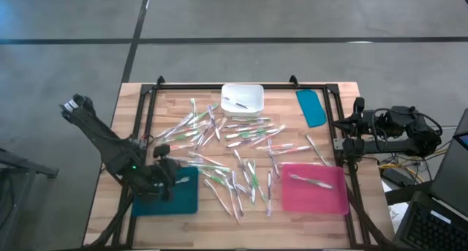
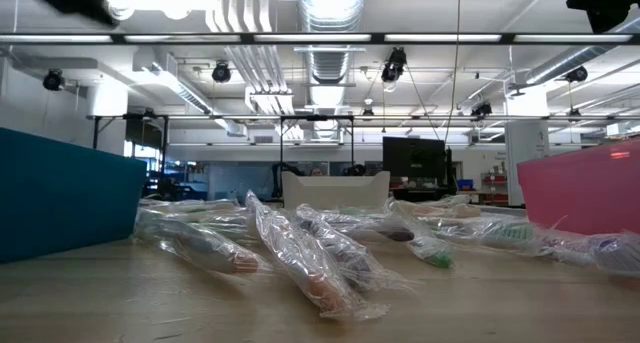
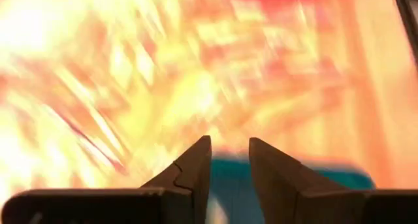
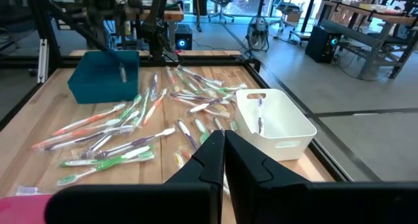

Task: Pick & Place Toothbrushes
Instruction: Put the violet toothbrush into the white bin

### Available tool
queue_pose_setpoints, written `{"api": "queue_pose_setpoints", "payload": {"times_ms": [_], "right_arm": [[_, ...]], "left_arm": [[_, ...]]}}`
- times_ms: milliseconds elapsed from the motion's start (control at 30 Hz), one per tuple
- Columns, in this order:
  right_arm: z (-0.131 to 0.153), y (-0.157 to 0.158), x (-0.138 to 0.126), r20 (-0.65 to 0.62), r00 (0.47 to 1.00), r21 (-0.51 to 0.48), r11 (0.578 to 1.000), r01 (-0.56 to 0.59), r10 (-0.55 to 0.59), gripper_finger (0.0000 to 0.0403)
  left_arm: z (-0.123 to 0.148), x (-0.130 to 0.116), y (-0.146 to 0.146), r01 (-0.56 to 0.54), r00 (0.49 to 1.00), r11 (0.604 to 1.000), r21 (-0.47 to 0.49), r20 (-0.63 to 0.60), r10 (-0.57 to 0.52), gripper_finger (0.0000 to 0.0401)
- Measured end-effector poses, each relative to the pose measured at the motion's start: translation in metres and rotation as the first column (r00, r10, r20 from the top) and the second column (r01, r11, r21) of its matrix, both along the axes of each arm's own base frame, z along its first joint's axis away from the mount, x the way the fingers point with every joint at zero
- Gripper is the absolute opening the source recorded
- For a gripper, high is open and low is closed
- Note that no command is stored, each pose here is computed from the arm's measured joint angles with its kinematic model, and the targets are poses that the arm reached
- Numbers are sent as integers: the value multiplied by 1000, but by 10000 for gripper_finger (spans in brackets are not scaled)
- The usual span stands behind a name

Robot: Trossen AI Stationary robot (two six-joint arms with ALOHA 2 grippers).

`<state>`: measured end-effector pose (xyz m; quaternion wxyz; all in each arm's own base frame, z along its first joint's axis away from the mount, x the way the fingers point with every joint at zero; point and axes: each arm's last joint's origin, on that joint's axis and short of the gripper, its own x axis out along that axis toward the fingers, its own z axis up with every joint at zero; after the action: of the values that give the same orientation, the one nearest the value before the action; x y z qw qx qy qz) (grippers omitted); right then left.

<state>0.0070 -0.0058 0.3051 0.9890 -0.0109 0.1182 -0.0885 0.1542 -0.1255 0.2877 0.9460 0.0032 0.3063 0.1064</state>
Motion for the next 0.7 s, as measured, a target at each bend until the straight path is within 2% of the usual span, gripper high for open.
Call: {"api": "queue_pose_setpoints", "payload": {"times_ms": [67, 133, 200, 267, 300, 367, 500, 700], "right_arm": [[0, 0, 0, 0, 1000, 0, 1000, 0, 0, 8], [0, 0, 0, 0, 1000, 0, 1000, 0, 0, 8], [0, 0, 0, 0, 1000, 0, 1000, 0, 0, 8], [0, 0, 0, 0, 1000, 0, 1000, 0, 0, 8], [0, 0, 0, 0, 1000, 0, 1000, 0, 0, 8], [0, 0, 0, 1, 1000, 0, 1000, 0, 0, 8], [3, 0, 1, 22, 1000, -25, 1000, -6, 6, 8], [12, 0, 5, 121, 993, -48, 999, 6, 0, 8]], "left_arm": [[14, 3, 2, -60, 993, 991, 120, 112, 46, 108], [26, 5, 3, -172, 963, 964, 201, 240, 122, 108], [36, 7, 4, -335, 893, 914, 229, 387, 230, 107], [41, 7, 6, -493, 789, 845, 205, 515, 336, 108], [41, 7, 7, -531, 762, 823, 204, 540, 358, 108], [40, 10, 11, -534, 774, 813, 232, 520, 360, 110], [33, 26, 22, -464, 830, 870, 167, 426, 360, 110], [22, 61, 50, -415, 878, 892, 181, 335, 341, 110]]}}
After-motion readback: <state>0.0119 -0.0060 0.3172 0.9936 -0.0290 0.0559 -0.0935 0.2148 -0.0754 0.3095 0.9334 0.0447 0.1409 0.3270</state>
